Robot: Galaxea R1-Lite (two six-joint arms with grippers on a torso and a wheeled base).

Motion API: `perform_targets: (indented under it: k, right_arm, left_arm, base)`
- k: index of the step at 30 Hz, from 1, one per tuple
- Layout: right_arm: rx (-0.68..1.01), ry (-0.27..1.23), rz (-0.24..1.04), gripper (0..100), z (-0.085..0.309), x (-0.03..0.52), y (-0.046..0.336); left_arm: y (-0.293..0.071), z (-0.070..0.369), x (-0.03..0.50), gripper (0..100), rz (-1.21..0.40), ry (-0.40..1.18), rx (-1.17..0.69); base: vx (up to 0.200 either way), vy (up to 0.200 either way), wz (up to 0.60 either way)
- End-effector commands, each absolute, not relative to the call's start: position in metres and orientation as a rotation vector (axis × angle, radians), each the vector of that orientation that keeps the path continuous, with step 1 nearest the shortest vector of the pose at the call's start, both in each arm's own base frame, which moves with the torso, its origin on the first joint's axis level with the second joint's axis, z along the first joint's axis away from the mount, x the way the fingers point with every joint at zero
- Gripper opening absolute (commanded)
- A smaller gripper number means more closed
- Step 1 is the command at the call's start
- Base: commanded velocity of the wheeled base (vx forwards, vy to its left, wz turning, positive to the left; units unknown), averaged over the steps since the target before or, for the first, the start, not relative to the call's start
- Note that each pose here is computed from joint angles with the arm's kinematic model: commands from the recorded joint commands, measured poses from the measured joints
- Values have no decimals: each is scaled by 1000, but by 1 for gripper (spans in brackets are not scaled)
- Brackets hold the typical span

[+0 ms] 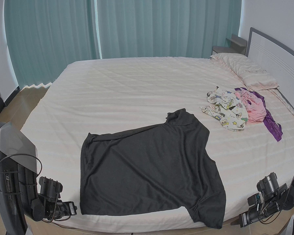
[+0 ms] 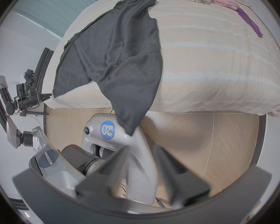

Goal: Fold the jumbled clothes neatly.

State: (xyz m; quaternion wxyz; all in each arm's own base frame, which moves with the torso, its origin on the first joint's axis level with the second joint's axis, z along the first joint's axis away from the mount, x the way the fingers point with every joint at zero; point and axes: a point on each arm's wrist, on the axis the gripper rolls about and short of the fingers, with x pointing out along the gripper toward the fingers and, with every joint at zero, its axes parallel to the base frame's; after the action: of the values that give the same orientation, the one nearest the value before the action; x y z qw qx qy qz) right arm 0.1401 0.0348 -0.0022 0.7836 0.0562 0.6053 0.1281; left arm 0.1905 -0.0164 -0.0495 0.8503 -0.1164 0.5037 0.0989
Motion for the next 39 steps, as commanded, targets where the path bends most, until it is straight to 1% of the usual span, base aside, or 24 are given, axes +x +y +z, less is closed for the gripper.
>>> perform_targets:
  k: [1, 3, 6, 9, 15, 17, 18, 19, 21, 23, 24, 25, 39]
  right_arm:
    - [127, 1360, 265, 100, -9, 136, 33]
    - [135, 1340, 262, 100, -7, 137, 32]
    - [163, 1272, 249, 100, -3, 142, 29]
    - [213, 1133, 234, 100, 7, 153, 22]
    - [283, 993, 246, 100, 13, 169, 16]
    - [365, 924, 239, 100, 20, 179, 15]
    - [365, 924, 239, 100, 20, 179, 15]
    - [453, 875, 226, 100, 25, 188, 15]
    - [501, 856, 211, 100, 26, 192, 15]
    - [511, 848, 210, 100, 26, 194, 16]
    - [511, 848, 210, 100, 26, 194, 16]
    - [512, 853, 211, 100, 24, 194, 16]
    - [498, 909, 231, 100, 16, 191, 23]
  left_arm:
    - [-16, -49, 187, 100, 209, 1071, -246]
    - [-16, -47, 187, 100, 197, 1065, -278]
    - [-14, -40, 190, 100, 196, 1027, -340]
    - [-6, -19, 194, 100, 146, 930, -473]
    - [4, 4, 204, 100, 73, 808, -626]
    - [4, 10, 213, 100, 59, 761, -673]
    - [4, 10, 213, 100, 59, 761, -673]
    - [5, 12, 221, 100, 66, 735, -686]
    - [4, 12, 223, 100, 70, 729, -711]
    - [4, 14, 225, 100, 85, 719, -772]
    - [4, 14, 225, 100, 85, 719, -772]
    - [5, 15, 227, 100, 94, 713, -816]
    - [3, 5, 222, 100, 113, 772, -825]
  base:
    - [0, 0, 0]
    - [0, 0, 0]
    - [0, 0, 0]
    - [0, 0, 0]
    - [0, 0, 0]
    - [0, 0, 0]
    - [0, 0, 0]
    - [0, 0, 0]
    - [0, 0, 0]
    - [0, 0, 0]
    - [0, 0, 0]
    - [200, 0, 0]
    - [200, 0, 0]
